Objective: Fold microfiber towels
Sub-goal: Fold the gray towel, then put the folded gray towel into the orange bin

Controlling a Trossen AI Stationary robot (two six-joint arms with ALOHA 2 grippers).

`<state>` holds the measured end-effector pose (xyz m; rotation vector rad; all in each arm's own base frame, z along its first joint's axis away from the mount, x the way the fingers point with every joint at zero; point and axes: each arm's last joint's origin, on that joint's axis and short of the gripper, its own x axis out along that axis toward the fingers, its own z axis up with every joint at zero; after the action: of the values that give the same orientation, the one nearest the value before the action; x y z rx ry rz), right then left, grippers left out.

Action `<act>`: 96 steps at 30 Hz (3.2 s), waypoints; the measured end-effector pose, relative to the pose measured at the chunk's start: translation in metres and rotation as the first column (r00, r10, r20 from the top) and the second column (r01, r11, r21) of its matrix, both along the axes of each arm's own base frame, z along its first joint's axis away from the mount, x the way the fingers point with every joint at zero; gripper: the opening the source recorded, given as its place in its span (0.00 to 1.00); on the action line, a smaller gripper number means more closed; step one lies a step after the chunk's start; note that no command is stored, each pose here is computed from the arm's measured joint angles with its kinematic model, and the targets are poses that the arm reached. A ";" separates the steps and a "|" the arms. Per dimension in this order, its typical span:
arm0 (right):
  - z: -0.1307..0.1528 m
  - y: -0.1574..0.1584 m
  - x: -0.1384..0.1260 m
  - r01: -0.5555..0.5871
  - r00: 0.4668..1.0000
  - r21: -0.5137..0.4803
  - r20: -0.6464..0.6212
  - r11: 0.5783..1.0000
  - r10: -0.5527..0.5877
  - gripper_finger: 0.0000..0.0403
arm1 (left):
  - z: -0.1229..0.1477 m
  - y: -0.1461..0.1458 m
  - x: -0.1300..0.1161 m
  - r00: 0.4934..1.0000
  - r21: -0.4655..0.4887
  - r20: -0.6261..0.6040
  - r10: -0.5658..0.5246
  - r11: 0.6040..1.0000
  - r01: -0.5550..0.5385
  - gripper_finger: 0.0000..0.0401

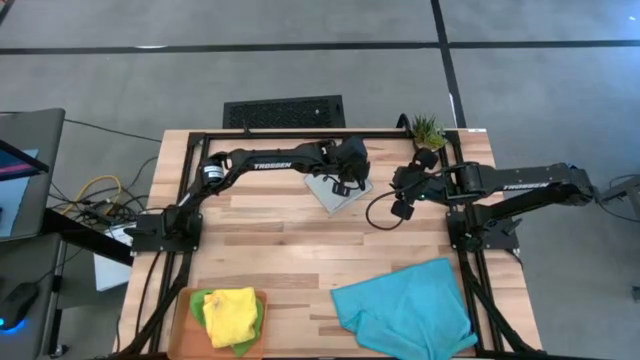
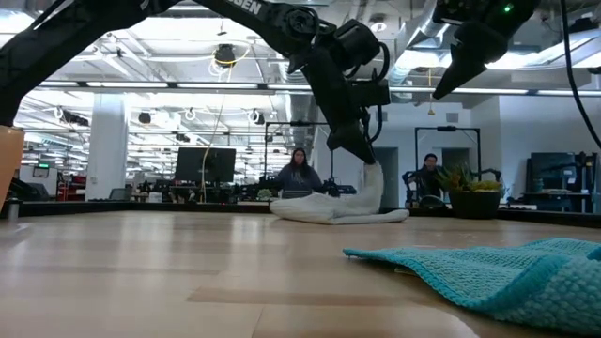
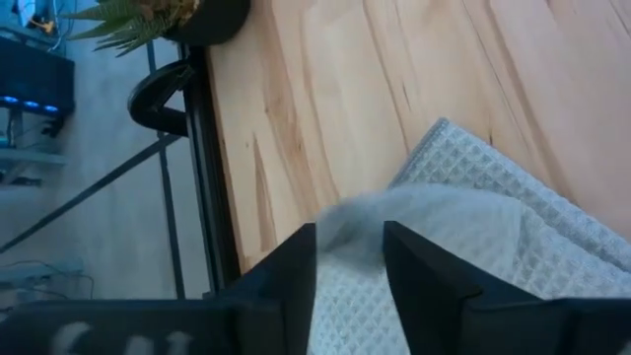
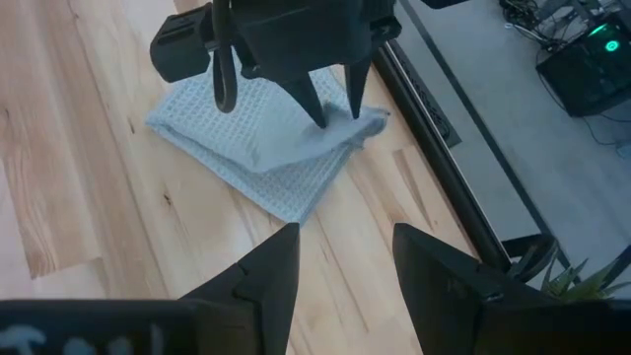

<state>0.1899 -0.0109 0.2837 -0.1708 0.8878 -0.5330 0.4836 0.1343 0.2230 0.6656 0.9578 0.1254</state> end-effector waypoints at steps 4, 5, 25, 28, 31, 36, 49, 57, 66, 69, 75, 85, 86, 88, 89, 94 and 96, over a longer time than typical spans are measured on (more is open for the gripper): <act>0.000 0.000 0.000 0.004 1.000 0.003 0.003 1.000 -0.004 0.47 | 0.000 -0.001 0.000 1.000 -0.007 0.008 0.013 1.000 -0.013 0.34; 0.000 0.000 0.000 0.008 1.000 0.006 0.006 1.000 -0.008 0.47 | 0.000 -0.001 0.000 1.000 -0.011 0.007 0.022 1.000 -0.022 0.34; -0.010 0.002 0.014 -0.126 0.987 0.003 -0.097 0.992 0.125 0.47 | -0.018 0.022 -0.063 0.908 -0.601 -0.416 0.055 0.733 -0.320 0.34; -0.020 0.003 0.027 -0.166 0.978 0.024 -0.121 0.986 0.167 0.47 | -0.017 0.018 -0.066 0.894 -0.605 -0.444 0.065 0.714 -0.352 0.34; -0.031 0.003 0.038 -0.191 0.966 0.013 -0.173 0.981 0.191 0.47 | -0.015 0.016 -0.070 0.883 -0.608 -0.464 0.063 0.703 -0.370 0.34; -0.040 0.005 0.047 -0.180 0.964 0.024 -0.193 0.983 0.181 0.47 | -0.014 0.007 -0.076 0.855 -0.599 -0.518 0.016 0.708 -0.375 0.34; -0.030 0.011 0.039 -0.163 0.978 0.037 -0.123 0.986 0.166 0.47 | 0.026 -0.012 -0.139 0.866 -0.450 -0.442 0.232 0.778 -0.438 0.34; -0.029 0.010 0.040 -0.166 0.979 0.034 -0.114 0.986 0.168 0.47 | -0.011 -0.023 -0.165 0.932 -0.290 -0.212 0.293 0.892 -0.347 0.34; -0.029 0.010 0.041 -0.161 0.982 0.032 -0.099 0.986 0.163 0.47 | -0.047 -0.028 -0.166 0.989 -0.231 -0.098 0.114 0.964 -0.134 0.34; -0.028 0.010 0.042 -0.161 0.983 0.030 -0.088 0.987 0.163 0.47 | -0.047 -0.028 -0.162 0.997 -0.207 -0.032 0.075 0.975 -0.080 0.34; -0.028 0.010 0.042 -0.161 0.983 0.030 -0.085 0.987 0.163 0.47 | -0.055 -0.033 -0.156 0.999 -0.155 0.034 0.010 0.988 -0.005 0.34; -0.028 0.010 0.042 -0.160 0.983 0.029 -0.085 0.987 0.162 0.47 | -0.092 -0.039 -0.136 0.999 0.037 -0.035 0.008 0.999 -0.007 0.34; -0.028 0.010 0.042 -0.159 0.983 0.029 -0.086 0.987 0.161 0.47 | -0.093 -0.039 -0.136 0.999 0.037 -0.042 0.007 0.999 -0.005 0.34; -0.028 0.010 0.042 -0.158 0.983 0.029 -0.086 0.987 0.160 0.47 | -0.098 -0.040 -0.135 0.999 0.020 -0.051 -0.008 1.000 0.009 0.34; -0.028 0.010 0.042 -0.157 0.984 0.027 -0.086 0.987 0.159 0.47 | -0.100 -0.040 -0.136 0.998 0.007 -0.062 -0.017 1.000 0.018 0.34; -0.028 0.010 0.042 -0.155 0.984 0.024 -0.087 0.988 0.156 0.47 | -0.100 -0.037 -0.136 0.998 -0.013 -0.044 -0.040 0.999 0.039 0.34; -0.028 0.010 0.042 -0.155 0.984 0.024 -0.087 0.988 0.156 0.47 | -0.101 -0.035 -0.135 0.998 -0.020 -0.035 -0.042 0.999 0.042 0.34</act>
<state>0.2322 -0.0012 0.2557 -0.2477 0.9561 -0.3744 0.3485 0.0997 0.1220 0.6719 0.9778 0.0673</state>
